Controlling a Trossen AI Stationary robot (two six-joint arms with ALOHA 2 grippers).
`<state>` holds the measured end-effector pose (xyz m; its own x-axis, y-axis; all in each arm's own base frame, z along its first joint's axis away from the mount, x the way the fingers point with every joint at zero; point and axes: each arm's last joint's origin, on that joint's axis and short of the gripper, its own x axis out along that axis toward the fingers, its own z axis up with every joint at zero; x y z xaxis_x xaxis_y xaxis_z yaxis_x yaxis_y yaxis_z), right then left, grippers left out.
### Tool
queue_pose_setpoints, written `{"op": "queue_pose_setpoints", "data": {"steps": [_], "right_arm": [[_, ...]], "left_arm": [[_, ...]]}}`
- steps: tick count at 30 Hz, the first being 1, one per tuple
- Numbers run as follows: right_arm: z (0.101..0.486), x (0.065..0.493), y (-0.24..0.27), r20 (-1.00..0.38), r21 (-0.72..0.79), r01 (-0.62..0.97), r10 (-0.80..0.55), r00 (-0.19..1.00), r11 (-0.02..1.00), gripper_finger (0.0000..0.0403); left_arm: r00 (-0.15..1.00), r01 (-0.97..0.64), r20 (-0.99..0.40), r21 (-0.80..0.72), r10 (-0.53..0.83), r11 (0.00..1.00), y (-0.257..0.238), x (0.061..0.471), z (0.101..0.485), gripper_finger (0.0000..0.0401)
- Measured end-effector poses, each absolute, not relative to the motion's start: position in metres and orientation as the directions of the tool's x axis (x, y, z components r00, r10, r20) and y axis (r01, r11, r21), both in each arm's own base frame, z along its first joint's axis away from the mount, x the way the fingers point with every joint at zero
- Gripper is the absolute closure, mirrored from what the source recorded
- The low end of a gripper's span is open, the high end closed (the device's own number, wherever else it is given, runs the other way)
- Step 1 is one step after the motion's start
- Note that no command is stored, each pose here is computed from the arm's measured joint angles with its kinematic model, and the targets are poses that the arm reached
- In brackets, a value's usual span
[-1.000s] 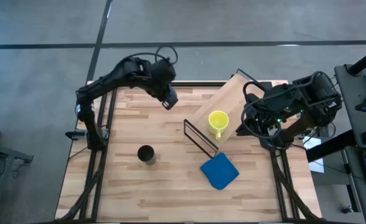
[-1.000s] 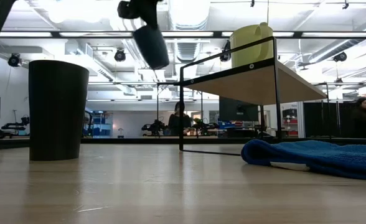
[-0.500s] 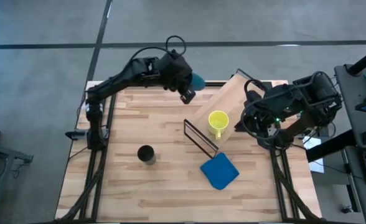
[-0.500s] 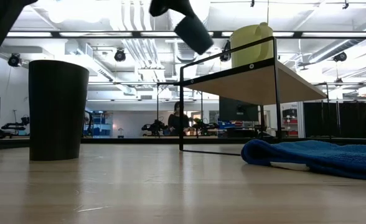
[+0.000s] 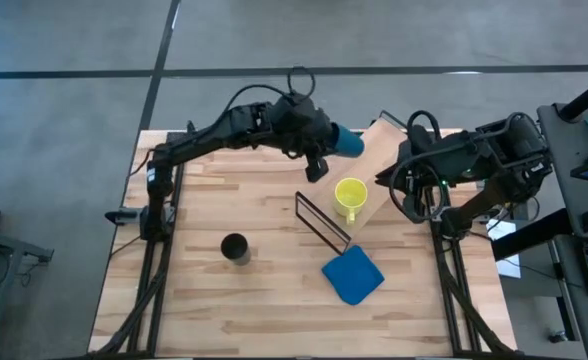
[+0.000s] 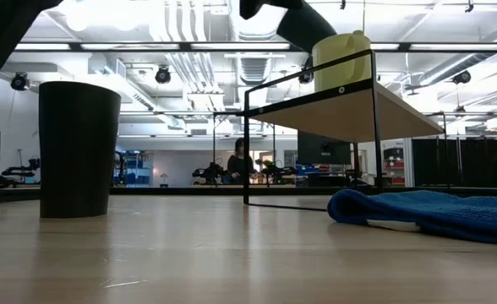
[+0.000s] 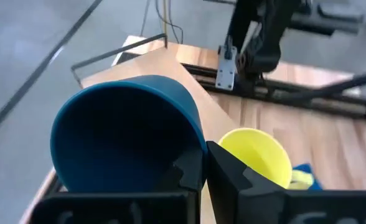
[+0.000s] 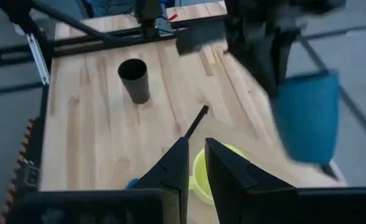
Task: Stack small to large cups/mugs on shelf
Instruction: Put the blue cup on the shelf
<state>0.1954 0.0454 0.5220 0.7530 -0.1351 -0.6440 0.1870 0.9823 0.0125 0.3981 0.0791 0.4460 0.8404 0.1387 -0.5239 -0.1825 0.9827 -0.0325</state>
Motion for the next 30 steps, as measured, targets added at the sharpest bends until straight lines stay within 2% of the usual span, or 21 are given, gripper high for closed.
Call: {"op": "queue_pose_setpoints", "data": {"steps": [3, 7, 12, 17, 22, 26, 30], "right_arm": [[0.522, 0.195, 0.045, -0.644, -0.033, 0.149, -0.135, 0.753, 0.988, 0.0355], [0.522, 0.195, 0.045, -0.644, -0.033, 0.149, -0.135, 0.753, 0.988, 0.0355], [0.522, 0.195, 0.045, -0.645, -0.017, 0.163, -0.135, 0.752, 0.987, 0.0355], [0.522, 0.194, 0.045, -0.643, -0.023, 0.157, -0.135, 0.754, 0.987, 0.0355], [0.524, 0.191, 0.044, -0.636, -0.030, 0.149, -0.134, 0.760, 0.988, 0.0355], [0.527, 0.183, 0.042, -0.624, -0.046, 0.134, -0.133, 0.770, 0.990, 0.0355], [0.530, 0.176, 0.039, -0.609, -0.047, 0.137, -0.137, 0.781, 0.990, 0.0355]], "left_arm": [[0.824, -0.114, -0.554, 0.041, 0.118, 0.993, 0.072, 0.401, 0.440, 0.0401], [0.834, -0.080, -0.542, 0.061, 0.101, 0.995, 0.063, 0.406, 0.440, 0.0401], [0.849, -0.083, -0.501, 0.184, 0.166, 0.979, 0.045, 0.406, 0.448, 0.0401], [0.870, 0.050, -0.483, 0.277, 0.094, 0.960, 0.007, 0.397, 0.458, 0.0401], [0.869, 0.167, -0.495, 0.277, -0.008, 0.946, -0.040, 0.394, 0.458, 0.0401], [0.858, 0.203, -0.513, 0.295, -0.025, 0.934, -0.071, 0.388, 0.456, 0.0401], [0.834, 0.196, -0.548, 0.186, -0.064, 0.963, -0.092, 0.382, 0.452, 0.0401]]}}
